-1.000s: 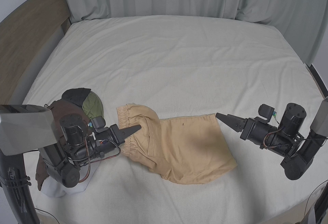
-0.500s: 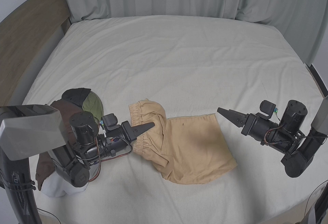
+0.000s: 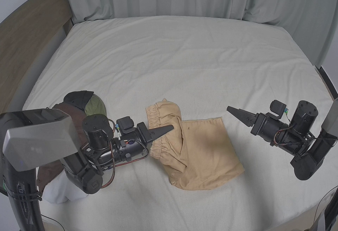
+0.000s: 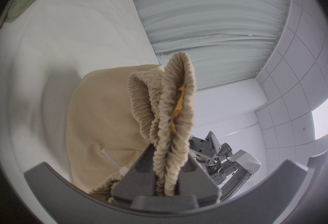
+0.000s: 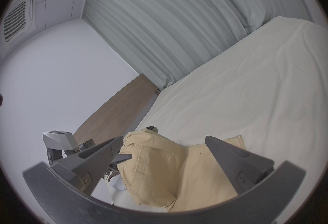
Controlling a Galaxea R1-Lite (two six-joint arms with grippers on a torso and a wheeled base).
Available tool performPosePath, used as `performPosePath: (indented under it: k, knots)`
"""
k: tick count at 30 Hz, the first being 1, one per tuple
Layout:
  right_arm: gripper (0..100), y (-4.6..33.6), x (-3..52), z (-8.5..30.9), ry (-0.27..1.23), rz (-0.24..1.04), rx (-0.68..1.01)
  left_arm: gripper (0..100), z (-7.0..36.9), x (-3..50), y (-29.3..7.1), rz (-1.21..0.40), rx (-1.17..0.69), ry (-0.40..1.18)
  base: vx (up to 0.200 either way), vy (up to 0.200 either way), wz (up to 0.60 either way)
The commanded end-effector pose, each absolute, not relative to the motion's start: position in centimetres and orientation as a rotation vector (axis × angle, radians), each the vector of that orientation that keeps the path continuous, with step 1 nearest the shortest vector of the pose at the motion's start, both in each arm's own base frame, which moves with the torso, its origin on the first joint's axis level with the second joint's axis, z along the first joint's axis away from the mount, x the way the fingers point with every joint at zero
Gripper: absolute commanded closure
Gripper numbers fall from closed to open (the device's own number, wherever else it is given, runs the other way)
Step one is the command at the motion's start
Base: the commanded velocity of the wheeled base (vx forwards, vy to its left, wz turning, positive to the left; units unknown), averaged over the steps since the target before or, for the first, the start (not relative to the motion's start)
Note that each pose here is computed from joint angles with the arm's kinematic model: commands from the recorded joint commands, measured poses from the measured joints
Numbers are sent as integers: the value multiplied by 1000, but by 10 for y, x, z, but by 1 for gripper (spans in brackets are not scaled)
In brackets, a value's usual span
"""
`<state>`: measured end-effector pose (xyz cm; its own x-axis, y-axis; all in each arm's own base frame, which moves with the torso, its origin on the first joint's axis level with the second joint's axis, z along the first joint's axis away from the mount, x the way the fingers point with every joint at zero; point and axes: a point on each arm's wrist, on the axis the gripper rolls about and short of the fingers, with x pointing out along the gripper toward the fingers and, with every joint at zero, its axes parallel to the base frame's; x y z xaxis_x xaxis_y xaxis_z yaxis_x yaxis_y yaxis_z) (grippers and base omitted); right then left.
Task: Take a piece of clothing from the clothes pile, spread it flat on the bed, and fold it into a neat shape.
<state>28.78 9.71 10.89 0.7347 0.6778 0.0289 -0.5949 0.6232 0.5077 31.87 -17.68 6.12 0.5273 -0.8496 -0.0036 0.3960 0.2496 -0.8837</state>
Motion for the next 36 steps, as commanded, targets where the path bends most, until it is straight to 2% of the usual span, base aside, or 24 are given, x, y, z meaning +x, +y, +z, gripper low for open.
performPosePath:
  k: [1,20,36]
  knots:
    - [0,95,290,109,166,727,519,100,53,320,-186,-920,-985,574,0,0,0]
    - [0,96,292,110,161,729,520,100,28,321,-221,-964,-1003,651,0,0,0]
    - [0,96,294,110,157,730,523,100,18,325,-232,-973,-1034,685,0,0,0]
